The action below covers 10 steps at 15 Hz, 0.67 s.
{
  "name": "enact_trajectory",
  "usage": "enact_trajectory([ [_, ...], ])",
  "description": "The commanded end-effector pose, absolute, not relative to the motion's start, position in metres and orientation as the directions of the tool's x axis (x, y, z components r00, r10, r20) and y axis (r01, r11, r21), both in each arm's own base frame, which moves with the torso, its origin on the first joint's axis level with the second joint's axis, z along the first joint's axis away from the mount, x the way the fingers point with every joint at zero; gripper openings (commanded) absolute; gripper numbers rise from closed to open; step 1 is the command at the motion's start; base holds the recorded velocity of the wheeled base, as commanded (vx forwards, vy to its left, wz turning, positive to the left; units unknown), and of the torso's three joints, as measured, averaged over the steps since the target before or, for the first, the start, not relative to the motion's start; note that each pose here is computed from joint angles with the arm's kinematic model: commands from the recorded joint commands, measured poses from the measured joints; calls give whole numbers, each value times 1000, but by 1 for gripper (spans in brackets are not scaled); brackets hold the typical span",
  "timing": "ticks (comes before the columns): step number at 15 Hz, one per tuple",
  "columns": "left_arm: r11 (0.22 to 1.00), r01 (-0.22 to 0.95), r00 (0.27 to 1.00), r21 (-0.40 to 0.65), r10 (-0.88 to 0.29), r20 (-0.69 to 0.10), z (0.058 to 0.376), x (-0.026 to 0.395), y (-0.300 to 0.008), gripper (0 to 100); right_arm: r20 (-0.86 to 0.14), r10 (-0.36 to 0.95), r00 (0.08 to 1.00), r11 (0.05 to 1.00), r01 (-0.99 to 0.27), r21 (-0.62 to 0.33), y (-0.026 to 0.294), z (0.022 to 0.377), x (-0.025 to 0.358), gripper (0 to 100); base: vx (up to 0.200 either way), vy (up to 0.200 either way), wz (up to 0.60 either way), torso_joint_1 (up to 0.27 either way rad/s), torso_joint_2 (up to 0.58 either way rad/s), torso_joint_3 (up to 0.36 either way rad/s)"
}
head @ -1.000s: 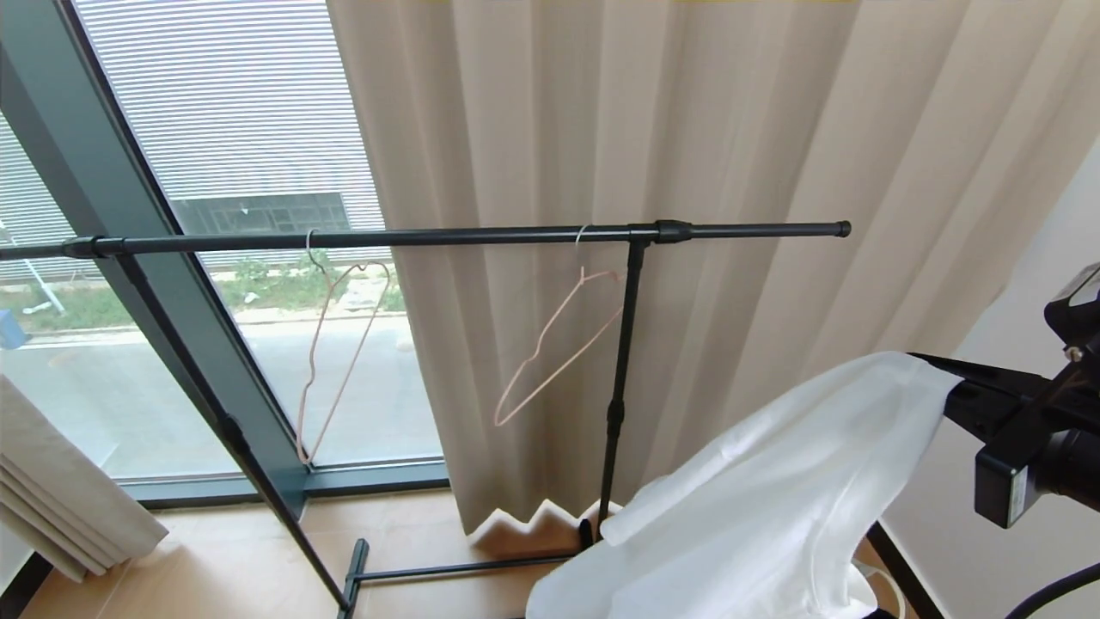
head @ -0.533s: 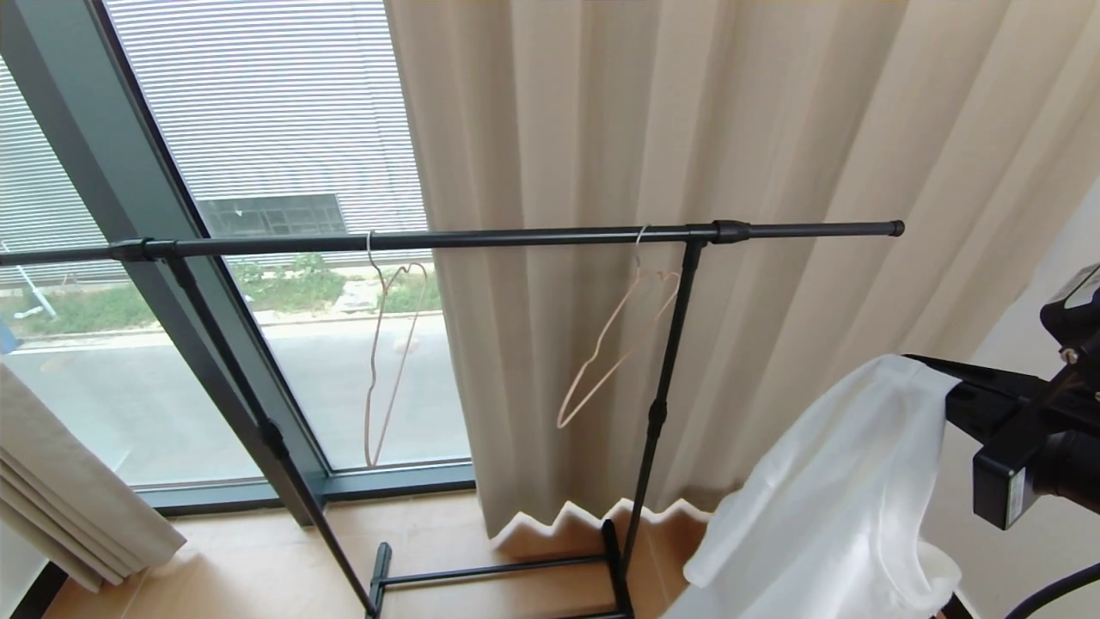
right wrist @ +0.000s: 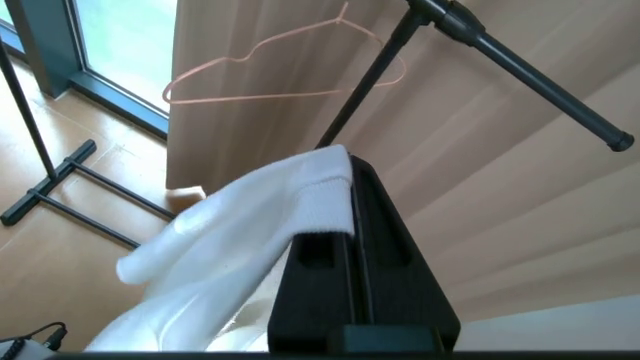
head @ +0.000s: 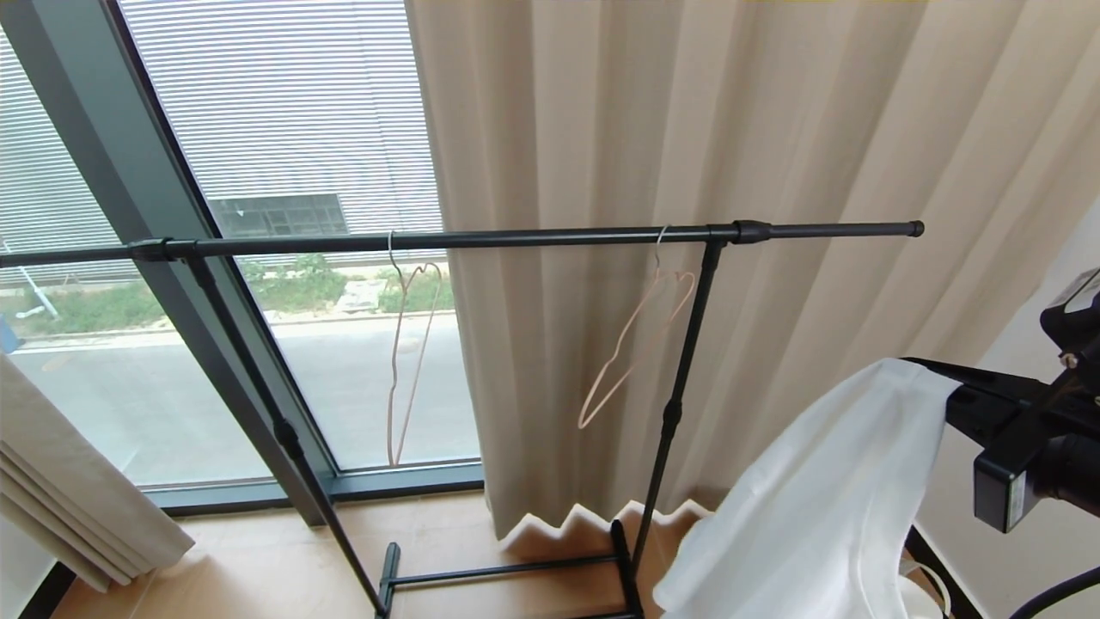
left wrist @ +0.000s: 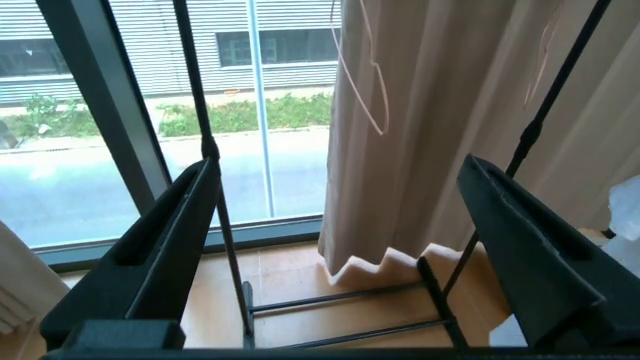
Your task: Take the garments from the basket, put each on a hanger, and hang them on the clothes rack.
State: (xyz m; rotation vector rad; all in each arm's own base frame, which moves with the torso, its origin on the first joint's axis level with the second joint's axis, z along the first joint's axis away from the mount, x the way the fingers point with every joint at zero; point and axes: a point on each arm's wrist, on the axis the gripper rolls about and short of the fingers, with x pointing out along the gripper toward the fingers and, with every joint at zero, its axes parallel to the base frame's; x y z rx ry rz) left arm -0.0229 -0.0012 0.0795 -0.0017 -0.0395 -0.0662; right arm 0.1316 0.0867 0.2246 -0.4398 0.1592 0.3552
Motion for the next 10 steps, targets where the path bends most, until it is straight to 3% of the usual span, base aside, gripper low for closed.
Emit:
enact_trajectory([
  [1, 998, 66, 997, -1, -66, 40, 80, -23, -1, 100, -225, 304, 926, 845, -371, -386, 86, 224, 130, 0, 0, 0, 0, 0, 0, 0],
  [3, 998, 50, 999, 30, -51, 9, 78, -22, -1, 100, -237, 317, 918, 832, -390, -394, 87, 220, 127, 0, 0, 0, 0, 0, 0, 0],
  [4, 997, 37, 998, 65, -34, -52, 77, -18, -1, 100, -232, 336, 913, 827, -404, -390, 92, 223, 127, 0, 0, 0, 0, 0, 0, 0],
  [5, 995, 33, 977, 97, -12, -213, 92, -6, -2, 100, -231, 359, 904, 833, -422, -358, 108, 234, 140, 0, 0, 0, 0, 0, 0, 0],
  [7, 996, 83, 938, -12, -82, -336, 136, 31, -1, 100, -285, 378, 881, 879, -438, -189, 140, 251, 166, 0, 0, 0, 0, 0, 0, 0],
  [9, 974, 139, 889, -180, -203, -410, 178, 86, -10, 100, -457, 429, 779, 887, -459, 50, 181, 276, 167, 0, 0, 0, 0, 0, 0, 0],
  [10, 951, 183, 862, -250, -278, -425, 190, 104, -22, 100, -528, 415, 741, 902, -409, 136, 201, 280, 177, 0, 0, 0, 0, 0, 0, 0],
])
